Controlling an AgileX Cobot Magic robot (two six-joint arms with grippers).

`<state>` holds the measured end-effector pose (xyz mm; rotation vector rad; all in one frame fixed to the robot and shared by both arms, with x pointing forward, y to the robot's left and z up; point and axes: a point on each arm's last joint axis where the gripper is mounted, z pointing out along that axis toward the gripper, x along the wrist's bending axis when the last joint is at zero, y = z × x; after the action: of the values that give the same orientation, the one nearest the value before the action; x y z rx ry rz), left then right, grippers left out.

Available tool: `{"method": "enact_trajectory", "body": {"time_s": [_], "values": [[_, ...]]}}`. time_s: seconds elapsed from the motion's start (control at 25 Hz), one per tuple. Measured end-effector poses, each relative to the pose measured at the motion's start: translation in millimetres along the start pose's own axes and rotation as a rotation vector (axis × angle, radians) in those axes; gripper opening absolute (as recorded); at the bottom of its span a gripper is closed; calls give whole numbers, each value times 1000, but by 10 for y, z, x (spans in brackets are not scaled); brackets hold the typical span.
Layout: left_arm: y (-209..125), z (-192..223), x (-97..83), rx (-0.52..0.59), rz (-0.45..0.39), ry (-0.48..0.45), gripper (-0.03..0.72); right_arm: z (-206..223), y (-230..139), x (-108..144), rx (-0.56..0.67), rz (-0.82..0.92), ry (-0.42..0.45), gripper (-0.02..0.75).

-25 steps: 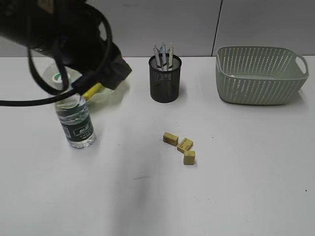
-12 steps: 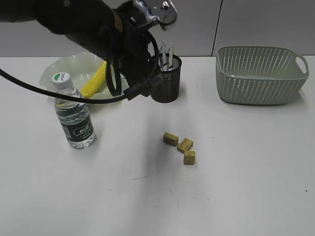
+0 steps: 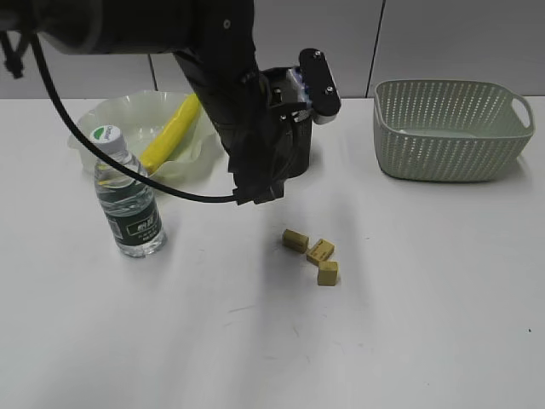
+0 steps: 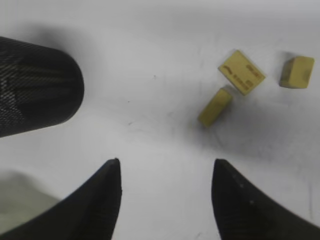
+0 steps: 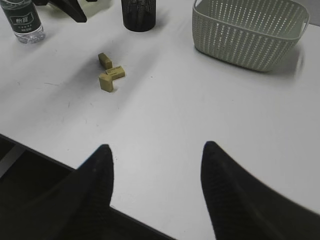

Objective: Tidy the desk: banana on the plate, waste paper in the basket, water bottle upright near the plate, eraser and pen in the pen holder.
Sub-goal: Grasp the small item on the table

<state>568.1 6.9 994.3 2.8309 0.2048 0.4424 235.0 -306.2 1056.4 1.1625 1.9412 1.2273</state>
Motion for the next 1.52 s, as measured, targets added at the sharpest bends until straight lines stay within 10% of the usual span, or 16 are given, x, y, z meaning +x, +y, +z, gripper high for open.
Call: {"method": "enact_trajectory", "body": {"time_s": [0.56,1.52], "values": [[161,456,-186,59,150,-183,335,0,0,0,0,-1,0,449],[106,1012,-262,65,172,-183,255,0,0,0,0,-1,0,449]]}}
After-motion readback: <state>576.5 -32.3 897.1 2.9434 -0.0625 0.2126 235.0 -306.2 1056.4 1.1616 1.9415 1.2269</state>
